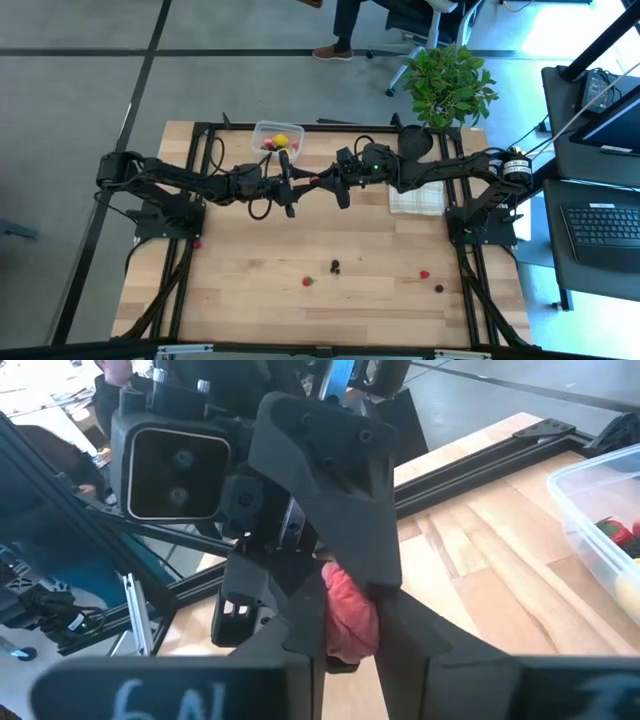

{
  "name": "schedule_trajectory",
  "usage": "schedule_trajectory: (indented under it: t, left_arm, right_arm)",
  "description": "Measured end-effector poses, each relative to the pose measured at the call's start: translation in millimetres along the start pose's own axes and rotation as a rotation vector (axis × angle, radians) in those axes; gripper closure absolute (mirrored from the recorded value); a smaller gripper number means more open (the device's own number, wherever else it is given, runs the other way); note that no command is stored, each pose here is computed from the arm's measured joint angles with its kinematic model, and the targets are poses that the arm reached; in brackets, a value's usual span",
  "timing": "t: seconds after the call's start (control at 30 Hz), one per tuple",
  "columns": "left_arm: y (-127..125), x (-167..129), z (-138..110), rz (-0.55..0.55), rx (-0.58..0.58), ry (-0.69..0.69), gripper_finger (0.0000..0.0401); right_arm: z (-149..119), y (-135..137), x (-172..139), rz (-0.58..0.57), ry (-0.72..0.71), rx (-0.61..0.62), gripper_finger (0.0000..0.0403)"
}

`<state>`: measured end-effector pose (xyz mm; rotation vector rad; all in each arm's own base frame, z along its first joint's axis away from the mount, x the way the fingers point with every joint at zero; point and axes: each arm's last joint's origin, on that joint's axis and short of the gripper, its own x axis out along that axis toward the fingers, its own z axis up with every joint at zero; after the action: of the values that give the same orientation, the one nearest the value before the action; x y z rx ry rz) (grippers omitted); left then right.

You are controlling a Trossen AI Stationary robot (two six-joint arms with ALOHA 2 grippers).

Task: Pick and placing Produce into tupperware
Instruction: Put the pink peach into the transparent bin

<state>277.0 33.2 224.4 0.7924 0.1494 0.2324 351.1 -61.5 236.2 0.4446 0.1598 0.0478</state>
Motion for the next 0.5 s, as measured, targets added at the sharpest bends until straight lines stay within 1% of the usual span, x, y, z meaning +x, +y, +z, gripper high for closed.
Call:
schedule_trajectory:
  t: [0.2,0.37,0.5]
  left_arm:
    - [-0.2,-0.1,0.1,0.000,0.000,0.000,0.0297]
    - [-0.2,0.0,0.0,0.001,0.000,0.001,0.0295]
    - [-0.1,0.0,0.0,0.006,0.000,0.005,0.0293]
  right_arm:
    - [-0.2,0.0,-0.1,-0.001,0.002,0.000,0.0332]
    - [-0.3,-0.2,-0.1,-0.002,0.005,-0.009,0.0323]
    - [-0.7,-0.6,-0.1,-0.005,0.010,-0.019,0.0299]
